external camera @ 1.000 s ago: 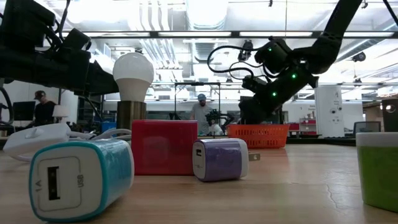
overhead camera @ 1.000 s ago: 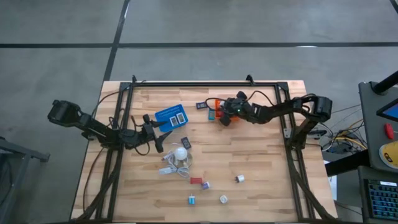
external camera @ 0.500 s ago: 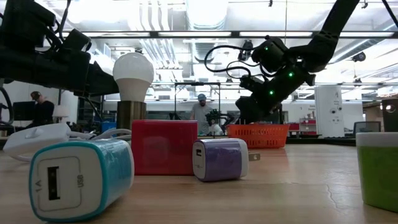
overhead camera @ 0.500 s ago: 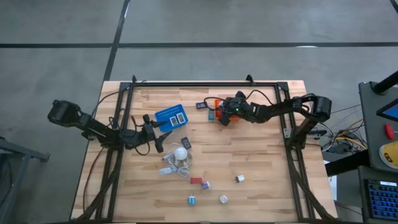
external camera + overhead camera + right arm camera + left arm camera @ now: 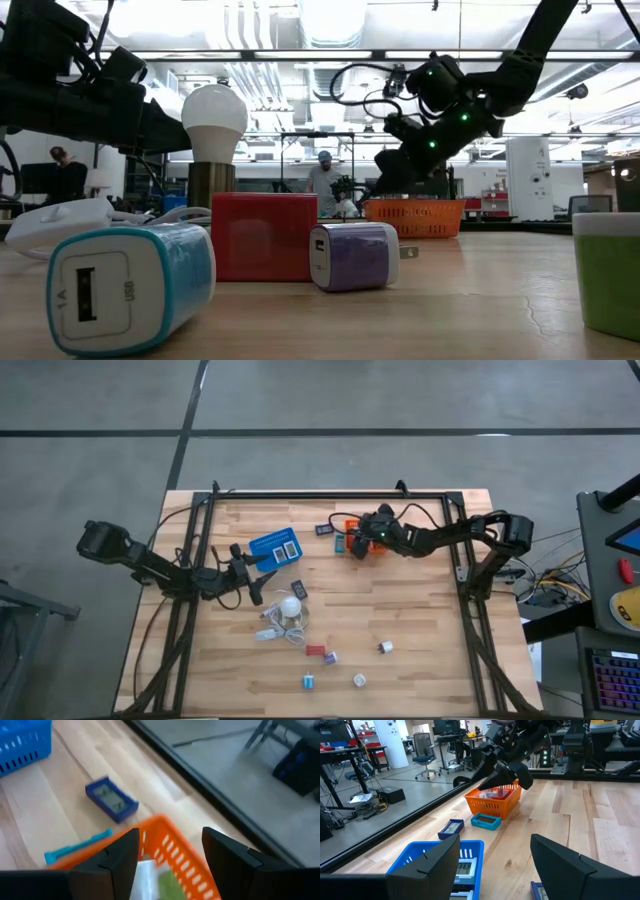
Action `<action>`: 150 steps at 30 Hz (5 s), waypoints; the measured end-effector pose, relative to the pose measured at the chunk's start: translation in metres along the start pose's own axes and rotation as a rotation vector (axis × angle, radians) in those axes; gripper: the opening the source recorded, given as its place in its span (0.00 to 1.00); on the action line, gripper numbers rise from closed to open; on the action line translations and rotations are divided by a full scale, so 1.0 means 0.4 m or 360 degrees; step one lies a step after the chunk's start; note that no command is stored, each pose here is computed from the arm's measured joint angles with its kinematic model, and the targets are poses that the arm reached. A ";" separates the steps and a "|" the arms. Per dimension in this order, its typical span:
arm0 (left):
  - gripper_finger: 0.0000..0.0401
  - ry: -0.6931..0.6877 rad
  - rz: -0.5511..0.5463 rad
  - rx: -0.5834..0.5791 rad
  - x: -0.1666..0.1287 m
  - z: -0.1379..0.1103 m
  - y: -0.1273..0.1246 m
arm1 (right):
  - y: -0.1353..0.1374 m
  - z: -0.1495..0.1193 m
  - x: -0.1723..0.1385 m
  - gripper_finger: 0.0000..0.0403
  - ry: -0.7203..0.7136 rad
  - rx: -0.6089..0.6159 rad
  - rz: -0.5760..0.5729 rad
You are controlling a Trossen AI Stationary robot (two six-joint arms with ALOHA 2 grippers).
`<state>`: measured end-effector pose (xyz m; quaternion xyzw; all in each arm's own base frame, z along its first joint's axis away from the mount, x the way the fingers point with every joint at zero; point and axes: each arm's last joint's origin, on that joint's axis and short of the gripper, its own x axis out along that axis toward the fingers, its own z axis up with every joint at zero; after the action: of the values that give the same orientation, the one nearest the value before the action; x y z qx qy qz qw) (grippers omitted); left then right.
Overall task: Pick & Place Office items
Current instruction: Put the white charger adapter into the orange bin
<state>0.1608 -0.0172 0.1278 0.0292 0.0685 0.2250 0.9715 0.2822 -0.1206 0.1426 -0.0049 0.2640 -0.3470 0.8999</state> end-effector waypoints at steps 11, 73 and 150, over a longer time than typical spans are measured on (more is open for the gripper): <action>0.62 0.0006 0.0000 0.0004 0.000 -0.001 0.000 | 0.016 0.033 -0.010 0.53 -0.0206 -0.0147 0.0280; 0.62 0.0015 0.0000 -0.0007 0.000 -0.003 0.000 | 0.296 -0.111 -0.504 0.53 0.0992 -0.0163 0.1418; 0.62 0.0055 -0.0004 -0.0023 0.001 -0.010 -0.001 | 0.525 -0.174 -0.500 0.31 0.1095 -0.0938 0.1006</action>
<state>0.1606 -0.0172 0.1237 0.0182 0.0835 0.2246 0.9707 0.2555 0.1764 0.1368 -0.0635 0.6173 0.0471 0.7827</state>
